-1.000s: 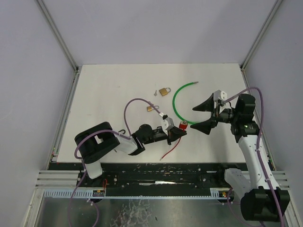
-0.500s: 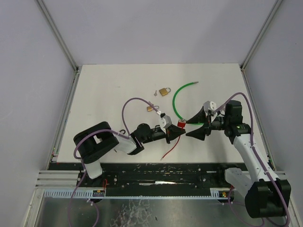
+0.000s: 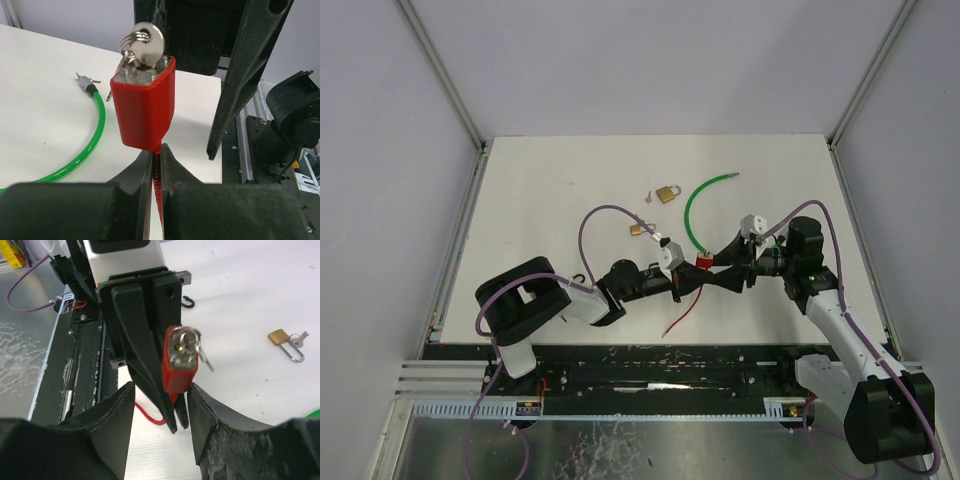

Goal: Lock with the key
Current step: Pick up the lock from the center of the board.

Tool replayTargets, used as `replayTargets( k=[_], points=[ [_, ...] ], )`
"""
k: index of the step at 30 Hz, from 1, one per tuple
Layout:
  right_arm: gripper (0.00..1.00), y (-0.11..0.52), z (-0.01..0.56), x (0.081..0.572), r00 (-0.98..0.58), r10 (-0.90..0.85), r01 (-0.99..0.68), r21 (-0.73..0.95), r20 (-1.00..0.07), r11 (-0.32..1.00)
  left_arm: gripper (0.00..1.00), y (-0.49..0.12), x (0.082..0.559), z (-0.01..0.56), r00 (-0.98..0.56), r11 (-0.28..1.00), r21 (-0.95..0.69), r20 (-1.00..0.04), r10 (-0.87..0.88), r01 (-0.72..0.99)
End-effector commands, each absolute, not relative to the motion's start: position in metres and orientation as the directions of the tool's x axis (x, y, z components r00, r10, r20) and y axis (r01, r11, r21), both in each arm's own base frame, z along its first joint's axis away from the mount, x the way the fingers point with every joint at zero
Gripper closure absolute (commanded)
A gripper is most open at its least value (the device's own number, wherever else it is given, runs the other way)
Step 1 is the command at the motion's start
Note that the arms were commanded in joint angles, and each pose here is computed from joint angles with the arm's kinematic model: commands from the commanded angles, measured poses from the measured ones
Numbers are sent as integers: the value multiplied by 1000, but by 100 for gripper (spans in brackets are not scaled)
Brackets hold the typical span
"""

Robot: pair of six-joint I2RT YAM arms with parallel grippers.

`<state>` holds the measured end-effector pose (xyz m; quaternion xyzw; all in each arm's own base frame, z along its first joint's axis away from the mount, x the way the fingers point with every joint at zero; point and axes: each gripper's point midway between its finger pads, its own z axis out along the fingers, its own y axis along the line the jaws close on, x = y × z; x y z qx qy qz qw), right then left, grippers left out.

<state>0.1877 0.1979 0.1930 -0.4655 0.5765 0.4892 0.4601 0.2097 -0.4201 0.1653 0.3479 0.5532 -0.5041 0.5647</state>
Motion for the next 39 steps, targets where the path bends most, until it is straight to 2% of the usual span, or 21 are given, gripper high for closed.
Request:
replayTargets(
  k=[1,8,16,25,31,33,35,37,39],
  points=[
    [48,200,215,201,-55,-57,-989,47,-997,138,99,-428,210,191,-67,228,-125,-967,-247,966],
    [48,200,218,206,-64,-53,-986,55,-997,156,99,-431,210,188,-69,226,-125,-969,-239,966],
    [64,206,216,199,-85,-39,-991,80,-996,111,100,-439,215,180,-81,244,-130,-976,-201,961],
    [66,207,218,199,-111,-31,-989,107,-993,105,99,-444,218,175,-89,260,-133,-981,-175,956],
    [83,207,220,199,-122,-29,-988,118,-992,104,99,-444,218,175,-90,260,-134,-981,-174,956],
    [83,207,220,198,-126,-30,-987,123,-992,99,99,-443,219,175,-89,262,-134,-980,-176,956],
    [70,207,222,197,-133,-31,-987,130,-991,97,100,-443,218,175,-88,261,-133,-980,-177,956],
    [62,207,222,197,-134,-31,-986,130,-990,99,99,-443,218,176,-86,261,-132,-980,-178,956],
    [62,207,223,196,-135,-30,-986,132,-990,99,99,-442,218,176,-86,261,-131,-980,-178,956]
  ],
)
